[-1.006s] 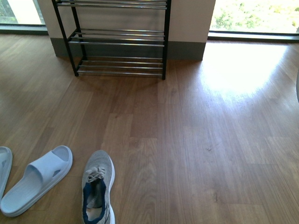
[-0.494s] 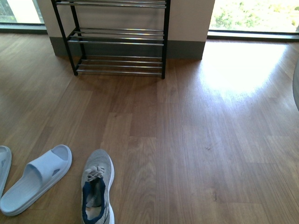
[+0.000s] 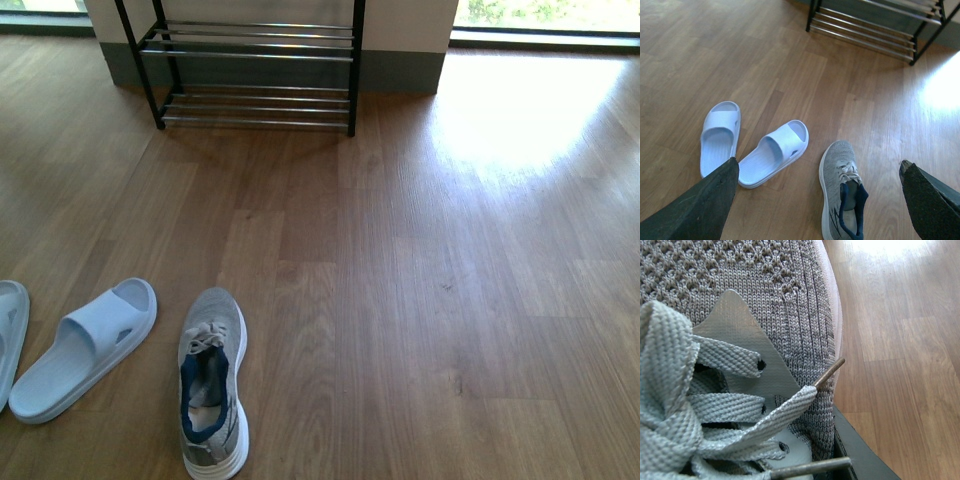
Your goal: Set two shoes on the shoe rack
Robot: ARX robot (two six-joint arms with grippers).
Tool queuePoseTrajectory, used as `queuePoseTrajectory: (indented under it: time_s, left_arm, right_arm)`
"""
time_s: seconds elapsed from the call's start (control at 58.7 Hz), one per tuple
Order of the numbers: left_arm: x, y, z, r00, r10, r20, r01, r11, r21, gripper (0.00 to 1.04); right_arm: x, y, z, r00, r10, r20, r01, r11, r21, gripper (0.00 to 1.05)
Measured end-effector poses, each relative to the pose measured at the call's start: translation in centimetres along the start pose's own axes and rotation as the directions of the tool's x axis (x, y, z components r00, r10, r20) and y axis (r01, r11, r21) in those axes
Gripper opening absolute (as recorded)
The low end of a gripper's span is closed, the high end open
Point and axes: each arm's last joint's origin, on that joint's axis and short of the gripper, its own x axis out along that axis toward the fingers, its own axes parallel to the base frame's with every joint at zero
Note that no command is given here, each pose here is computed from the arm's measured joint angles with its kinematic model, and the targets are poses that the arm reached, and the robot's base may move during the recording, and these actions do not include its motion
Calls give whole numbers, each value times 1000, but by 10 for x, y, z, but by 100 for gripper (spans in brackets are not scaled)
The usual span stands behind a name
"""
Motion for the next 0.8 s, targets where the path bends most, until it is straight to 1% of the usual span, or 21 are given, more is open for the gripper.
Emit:
queuePoseTrajectory:
  time_s: [0.068,0.119,0.188,0.307,0.341,0.409,0.545,0.631,0.801]
  left_arm:
    - [19,-4,4,998,-26,-52,29,998,52,95]
    - [41,-9,4,991,-37,-131,52,993,108,95]
    - [66,-18,-2,968,-54,-243,100,979,178,95]
    - [95,-44,-7,937,-87,-338,187,943,274,95]
    - [100,-48,-8,934,-86,-348,194,937,290,95]
    - [117,-65,-14,916,-85,-393,228,915,334,95]
    - [141,-83,-26,900,-37,-435,231,886,403,95]
    - [157,-86,-34,887,3,-462,215,882,419,95]
    - [182,-90,-52,857,44,-514,194,895,401,95]
  right_arm:
    - [0,0,0,1000,0,0,0,1000,0,5]
    - [0,0,0,1000,0,0,0,1000,0,5]
    - [0,0,0,1000,-1,0,1,1000,0,5]
    - [0,0,0,1000,1,0,-1,1000,0,5]
    - [0,0,0,1000,0,0,0,1000,0,5]
    - [0,0,0,1000,0,0,0,1000,0,5]
    - [0,0,0,1000,0,0,0,1000,0,5]
    - [0,0,0,1000,0,0,0,1000,0,5]
    - [0,0,0,1000,0,0,0,1000,0,5]
